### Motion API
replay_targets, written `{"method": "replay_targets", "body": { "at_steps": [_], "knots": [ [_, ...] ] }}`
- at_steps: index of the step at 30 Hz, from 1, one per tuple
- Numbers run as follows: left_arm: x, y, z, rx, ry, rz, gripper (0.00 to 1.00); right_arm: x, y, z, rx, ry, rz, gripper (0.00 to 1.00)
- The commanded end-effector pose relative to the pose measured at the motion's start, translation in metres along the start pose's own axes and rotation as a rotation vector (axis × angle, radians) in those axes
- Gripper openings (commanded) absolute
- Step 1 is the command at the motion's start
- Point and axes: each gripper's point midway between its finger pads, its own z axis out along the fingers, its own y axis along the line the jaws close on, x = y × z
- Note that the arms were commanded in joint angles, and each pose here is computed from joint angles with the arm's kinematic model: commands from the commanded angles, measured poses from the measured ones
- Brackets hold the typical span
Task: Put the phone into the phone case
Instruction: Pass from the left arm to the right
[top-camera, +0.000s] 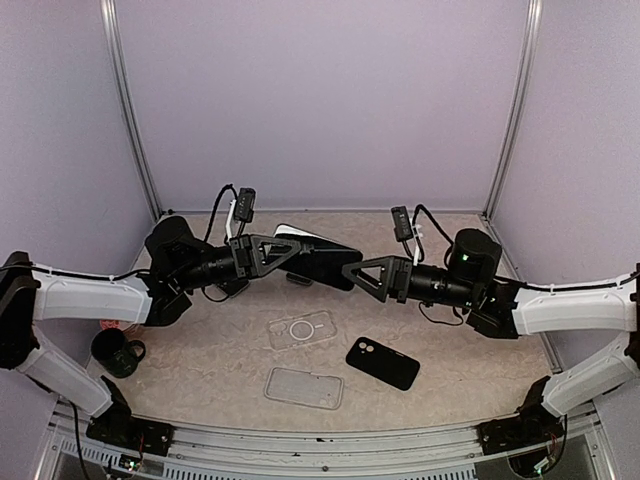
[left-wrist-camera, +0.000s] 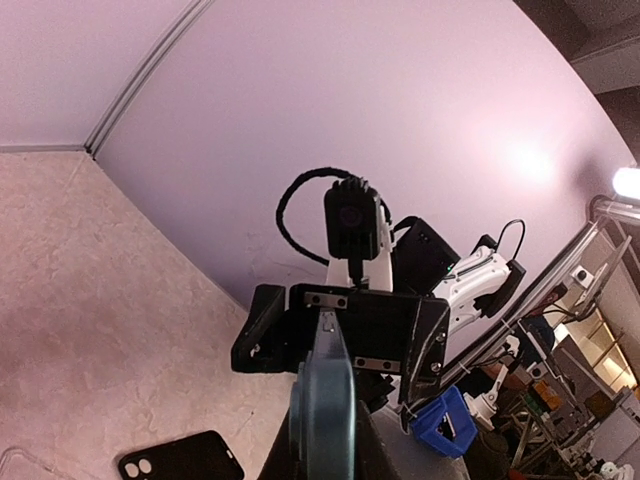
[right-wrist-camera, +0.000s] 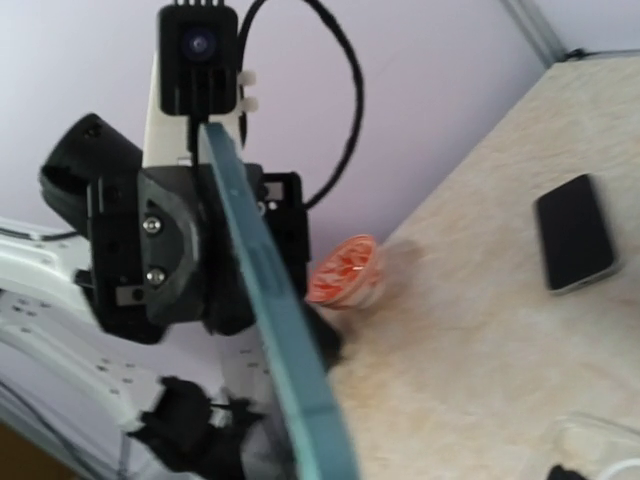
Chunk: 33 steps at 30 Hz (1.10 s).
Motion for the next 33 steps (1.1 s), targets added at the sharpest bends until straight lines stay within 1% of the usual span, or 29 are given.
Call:
{"method": "replay_targets", "body": {
  "at_steps": [1, 6, 10, 18, 24, 33],
  "knots": [
    [-0.021, -0.028, 0.003, 0.105, -0.106, 0.044, 0.00, -0.017, 0.026, 0.006, -0.135, -0.030, 0.053, 0.97],
    [-0.019, -0.027, 0.012, 0.116, -0.112, 0.024, 0.00, -0.019, 0.034, 0.011, -0.203, -0.030, 0.083, 0.93],
    [-0.016, -0.022, 0.018, 0.106, -0.118, 0.010, 0.00, -0.023, 0.036, 0.011, -0.223, -0.047, 0.101, 0.91],
    [-0.014, -0.012, 0.020, 0.087, -0.150, -0.007, 0.00, -0.028, 0.043, 0.011, -0.260, -0.064, 0.119, 0.84],
    [-0.014, -0.007, 0.021, 0.080, -0.166, -0.020, 0.00, -0.025, 0.045, 0.013, -0.295, -0.053, 0.140, 0.79],
    [-0.007, 0.001, 0.023, 0.050, -0.154, -0.046, 0.00, -0.023, 0.039, 0.015, -0.273, -0.058, 0.132, 0.69]
  ]
}}
